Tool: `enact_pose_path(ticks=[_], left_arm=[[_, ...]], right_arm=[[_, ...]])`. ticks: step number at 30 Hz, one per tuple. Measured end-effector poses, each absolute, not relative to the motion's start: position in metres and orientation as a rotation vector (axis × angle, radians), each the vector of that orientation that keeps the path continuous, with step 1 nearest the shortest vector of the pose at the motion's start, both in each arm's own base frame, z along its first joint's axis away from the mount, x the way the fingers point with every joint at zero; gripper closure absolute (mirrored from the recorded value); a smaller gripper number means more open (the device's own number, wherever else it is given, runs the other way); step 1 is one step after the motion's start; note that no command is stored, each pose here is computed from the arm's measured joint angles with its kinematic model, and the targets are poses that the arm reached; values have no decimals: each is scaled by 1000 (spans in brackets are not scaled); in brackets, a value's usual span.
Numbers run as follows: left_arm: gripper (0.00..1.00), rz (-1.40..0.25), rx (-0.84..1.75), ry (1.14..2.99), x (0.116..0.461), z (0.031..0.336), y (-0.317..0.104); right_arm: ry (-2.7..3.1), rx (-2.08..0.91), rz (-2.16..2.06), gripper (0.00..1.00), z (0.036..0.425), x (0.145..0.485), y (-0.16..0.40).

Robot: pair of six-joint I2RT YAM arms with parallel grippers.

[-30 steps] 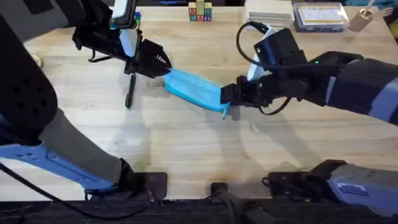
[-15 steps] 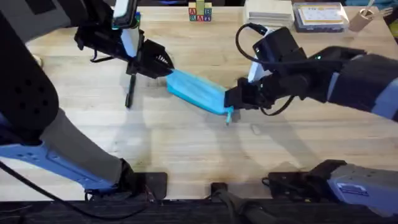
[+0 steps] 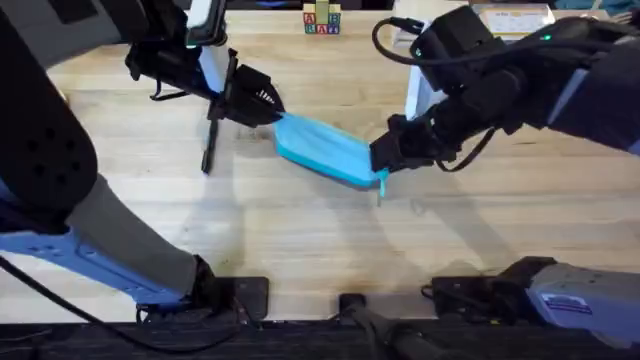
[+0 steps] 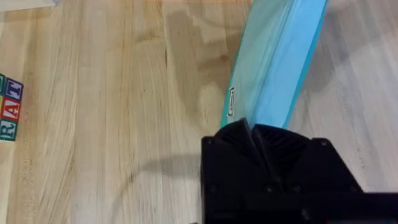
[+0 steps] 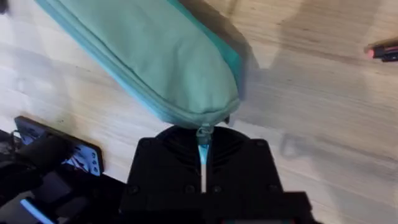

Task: Unzip the bag, pick up the pens from the table one at a time and place them inside, then zip the bag closed.

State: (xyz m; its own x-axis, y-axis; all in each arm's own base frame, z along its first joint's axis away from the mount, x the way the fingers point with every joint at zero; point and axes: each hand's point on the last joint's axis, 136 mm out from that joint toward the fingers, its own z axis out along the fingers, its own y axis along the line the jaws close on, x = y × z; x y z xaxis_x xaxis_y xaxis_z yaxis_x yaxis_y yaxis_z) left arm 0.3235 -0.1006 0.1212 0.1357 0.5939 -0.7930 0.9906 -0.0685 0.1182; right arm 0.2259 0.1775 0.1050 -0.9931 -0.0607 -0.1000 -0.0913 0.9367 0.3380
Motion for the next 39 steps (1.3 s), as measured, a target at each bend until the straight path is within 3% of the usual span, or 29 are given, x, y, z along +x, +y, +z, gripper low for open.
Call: enact_pose_path(ticks=[24, 26, 28, 39], left_arm=[[958, -753, 1745, 1536, 323, 120, -100], [958, -753, 1745, 1536, 323, 120, -100], [958, -708, 1752, 1561, 327, 115, -89], [958, -665, 1757, 1589, 332, 112, -77]], right_arm=[[2910, -521, 477, 969, 155, 232, 178], [2892, -545, 472, 969, 160, 234, 178], [2754, -586, 534, 969, 176, 258, 195], [2753, -626, 520, 969, 145, 284, 216]])
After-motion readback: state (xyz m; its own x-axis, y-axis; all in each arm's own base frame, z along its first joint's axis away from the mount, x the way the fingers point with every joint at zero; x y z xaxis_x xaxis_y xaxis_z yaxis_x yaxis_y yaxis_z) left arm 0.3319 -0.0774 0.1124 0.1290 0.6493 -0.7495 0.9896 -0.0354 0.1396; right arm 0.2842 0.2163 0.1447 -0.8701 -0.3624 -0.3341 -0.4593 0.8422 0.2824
